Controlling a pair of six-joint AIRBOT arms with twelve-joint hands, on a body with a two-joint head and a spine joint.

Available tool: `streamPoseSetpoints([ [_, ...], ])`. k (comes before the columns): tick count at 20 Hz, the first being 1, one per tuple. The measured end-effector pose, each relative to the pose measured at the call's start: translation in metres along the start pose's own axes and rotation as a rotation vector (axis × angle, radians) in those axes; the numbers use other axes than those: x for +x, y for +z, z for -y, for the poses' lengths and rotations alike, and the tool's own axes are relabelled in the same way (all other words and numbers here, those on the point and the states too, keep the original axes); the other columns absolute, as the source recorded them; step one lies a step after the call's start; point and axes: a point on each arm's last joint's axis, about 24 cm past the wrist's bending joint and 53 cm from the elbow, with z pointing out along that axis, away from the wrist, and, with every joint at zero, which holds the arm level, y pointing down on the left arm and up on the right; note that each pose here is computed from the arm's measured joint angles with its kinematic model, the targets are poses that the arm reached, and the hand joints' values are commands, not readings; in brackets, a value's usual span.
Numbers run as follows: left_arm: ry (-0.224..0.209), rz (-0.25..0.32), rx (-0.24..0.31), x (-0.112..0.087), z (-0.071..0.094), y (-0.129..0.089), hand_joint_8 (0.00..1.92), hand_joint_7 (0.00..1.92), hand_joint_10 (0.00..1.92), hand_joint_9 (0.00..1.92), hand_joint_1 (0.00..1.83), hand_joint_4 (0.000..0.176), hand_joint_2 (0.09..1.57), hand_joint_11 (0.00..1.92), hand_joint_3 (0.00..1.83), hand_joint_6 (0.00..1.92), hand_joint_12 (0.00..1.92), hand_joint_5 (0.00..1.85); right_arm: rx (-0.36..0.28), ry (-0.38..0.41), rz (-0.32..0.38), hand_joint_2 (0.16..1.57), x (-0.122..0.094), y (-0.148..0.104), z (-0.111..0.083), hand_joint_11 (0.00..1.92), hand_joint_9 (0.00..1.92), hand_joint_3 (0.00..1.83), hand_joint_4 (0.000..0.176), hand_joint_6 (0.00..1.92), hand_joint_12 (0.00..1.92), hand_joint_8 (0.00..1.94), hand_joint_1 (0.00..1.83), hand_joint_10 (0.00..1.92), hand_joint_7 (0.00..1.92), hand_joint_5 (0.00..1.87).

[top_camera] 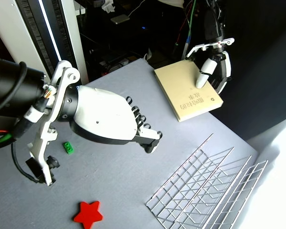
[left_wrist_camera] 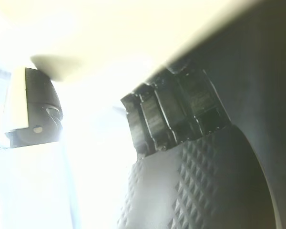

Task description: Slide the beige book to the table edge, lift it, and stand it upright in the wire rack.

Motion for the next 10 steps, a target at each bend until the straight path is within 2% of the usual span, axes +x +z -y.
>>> streamPoseSetpoints([
  [1,-0.02,-0.001,0.032,0.0,0.009,-0.001,1.37,0.73,1.47,0.76,1.48,0.0,1.19,0.65,0.0,1.0,1.66,0.85,0.011,-0.007,0.009,1.22,-0.002,-0.002,0.004,0.08,0.48,0.0,0.0,0.01,1.1,0.01,0.35,0.0,0.49,0.5],
  [3,-0.085,0.001,0.12,-0.003,0.031,-0.003,1.31,0.77,1.41,0.8,1.49,0.0,1.17,0.69,0.0,0.96,1.61,0.87,0.041,-0.014,0.03,1.22,-0.006,-0.007,0.013,0.08,0.48,0.0,0.0,0.01,1.1,0.0,0.35,0.0,0.49,0.52],
  [5,-0.139,0.0,0.22,-0.008,0.056,-0.008,1.33,0.76,1.43,0.8,1.49,0.0,1.17,0.67,0.0,1.01,1.61,0.84,0.074,-0.017,0.043,1.22,-0.007,-0.014,0.026,0.07,0.47,0.0,0.0,0.01,1.1,0.0,0.35,0.0,0.49,0.51],
  [9,-0.251,-0.007,0.312,-0.016,0.08,-0.017,1.37,0.75,1.47,0.78,1.49,0.0,1.19,0.58,0.0,1.08,1.65,0.82,0.123,-0.042,0.053,1.22,-0.009,-0.025,0.047,0.08,0.48,0.0,0.0,0.0,1.11,0.0,0.36,0.0,0.49,0.5],
  [10,-0.255,-0.006,0.314,-0.017,0.081,-0.017,1.38,0.72,1.46,0.74,1.49,0.0,1.19,0.66,0.0,1.09,1.65,0.8,0.128,-0.039,0.055,1.22,-0.009,-0.027,0.05,0.08,0.48,0.0,0.0,0.0,1.11,0.0,0.36,0.0,0.49,0.5],
])
